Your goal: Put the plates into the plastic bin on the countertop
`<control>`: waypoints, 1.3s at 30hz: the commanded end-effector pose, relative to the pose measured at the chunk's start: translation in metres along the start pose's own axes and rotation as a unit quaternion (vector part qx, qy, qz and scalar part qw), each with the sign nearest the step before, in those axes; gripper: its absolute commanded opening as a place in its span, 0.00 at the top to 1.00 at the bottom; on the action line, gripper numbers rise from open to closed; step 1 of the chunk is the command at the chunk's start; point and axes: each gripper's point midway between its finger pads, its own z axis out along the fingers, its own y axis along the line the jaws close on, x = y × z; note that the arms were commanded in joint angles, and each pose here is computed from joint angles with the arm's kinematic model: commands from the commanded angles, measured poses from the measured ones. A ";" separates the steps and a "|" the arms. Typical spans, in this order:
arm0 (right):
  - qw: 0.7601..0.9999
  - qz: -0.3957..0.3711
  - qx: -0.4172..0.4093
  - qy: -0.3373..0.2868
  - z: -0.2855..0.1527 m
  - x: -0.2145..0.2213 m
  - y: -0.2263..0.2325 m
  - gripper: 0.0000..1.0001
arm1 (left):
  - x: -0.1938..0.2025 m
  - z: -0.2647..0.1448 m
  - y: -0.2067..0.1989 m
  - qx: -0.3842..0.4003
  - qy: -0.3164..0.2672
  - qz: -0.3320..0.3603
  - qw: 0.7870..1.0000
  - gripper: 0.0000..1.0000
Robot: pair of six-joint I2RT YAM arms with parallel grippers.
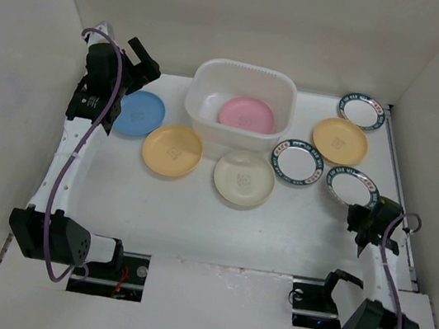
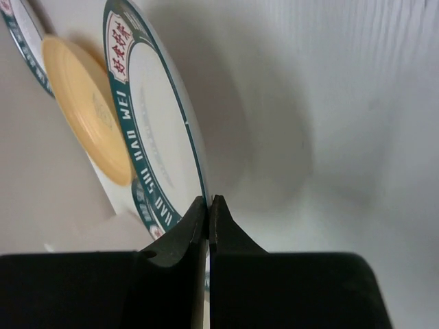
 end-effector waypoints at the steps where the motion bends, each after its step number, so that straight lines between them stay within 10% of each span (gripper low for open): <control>1: 0.999 -0.005 0.028 0.040 -0.037 0.025 0.007 1.00 | -0.009 0.000 -0.004 0.011 -0.019 -0.012 1.000 0.00; 10: 0.979 -0.062 -0.159 0.109 -0.147 0.056 0.117 1.00 | -0.003 0.017 0.000 0.004 -0.012 -0.025 1.000 0.00; 16: 0.917 -0.236 -0.262 0.186 -0.182 0.131 0.213 1.00 | 0.010 0.020 0.000 0.006 -0.002 -0.027 1.000 0.00; 25: 0.823 -0.460 -0.243 0.230 -0.112 0.252 0.248 1.00 | 0.054 0.005 0.033 -0.026 0.046 -0.006 0.999 0.00; 39: 0.781 -0.530 -0.213 0.253 -0.005 0.340 0.246 1.00 | 0.131 -0.037 0.097 -0.090 0.115 0.008 0.989 0.00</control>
